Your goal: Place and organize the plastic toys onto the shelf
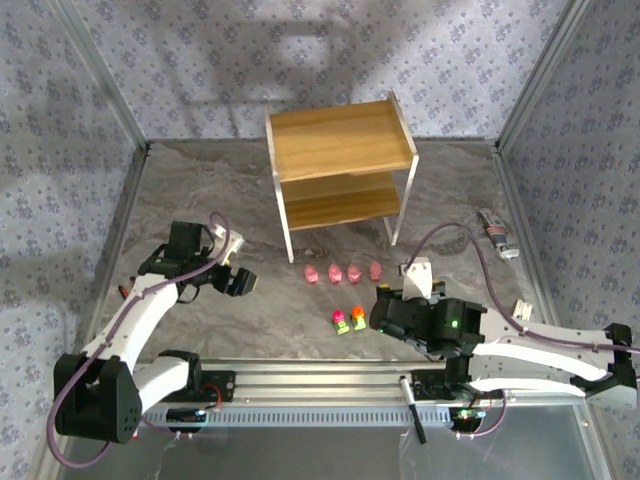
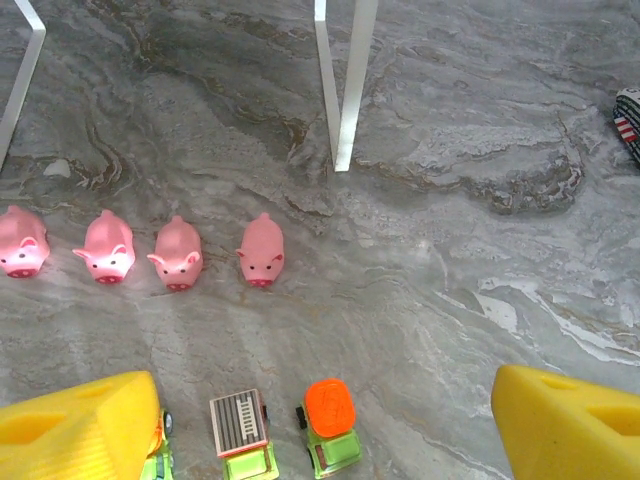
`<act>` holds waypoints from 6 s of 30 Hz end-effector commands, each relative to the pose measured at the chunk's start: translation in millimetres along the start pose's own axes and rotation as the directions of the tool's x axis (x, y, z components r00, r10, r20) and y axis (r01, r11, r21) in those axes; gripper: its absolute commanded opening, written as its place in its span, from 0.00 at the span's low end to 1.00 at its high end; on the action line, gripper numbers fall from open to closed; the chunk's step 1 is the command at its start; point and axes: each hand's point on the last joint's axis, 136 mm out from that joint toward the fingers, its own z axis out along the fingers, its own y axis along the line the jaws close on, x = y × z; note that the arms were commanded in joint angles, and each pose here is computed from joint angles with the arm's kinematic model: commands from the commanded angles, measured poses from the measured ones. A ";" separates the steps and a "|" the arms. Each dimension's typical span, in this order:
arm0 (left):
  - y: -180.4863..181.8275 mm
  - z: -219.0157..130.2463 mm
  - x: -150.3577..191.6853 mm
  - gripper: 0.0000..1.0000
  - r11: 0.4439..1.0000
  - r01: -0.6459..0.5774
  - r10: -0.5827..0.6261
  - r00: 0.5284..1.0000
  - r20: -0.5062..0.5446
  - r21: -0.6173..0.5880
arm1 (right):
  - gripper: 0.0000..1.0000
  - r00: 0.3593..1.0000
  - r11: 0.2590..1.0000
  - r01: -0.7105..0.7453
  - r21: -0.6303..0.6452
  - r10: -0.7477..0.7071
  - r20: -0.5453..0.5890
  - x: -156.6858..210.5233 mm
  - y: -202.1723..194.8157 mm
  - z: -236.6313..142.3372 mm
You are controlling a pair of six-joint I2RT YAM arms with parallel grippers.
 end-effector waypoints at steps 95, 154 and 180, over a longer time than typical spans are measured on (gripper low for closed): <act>-39.0 9.8 -31.5 0.99 0.985 -0.135 0.127 0.989 0.076 0.110 | 0.44 0.779 0.994 -0.100 -0.034 0.057 -0.624 113.2 -3.4 90.0; -113.1 21.7 -36.5 1.00 0.946 -0.273 0.253 0.959 0.128 0.175 | 0.25 0.809 0.998 -0.059 0.026 0.063 -0.584 97.8 -14.9 84.1; -129.3 22.5 -56.4 1.00 0.924 -0.345 0.321 0.934 0.156 0.167 | 0.26 0.977 0.996 0.090 -0.025 -0.093 -0.190 -121.1 8.1 -37.6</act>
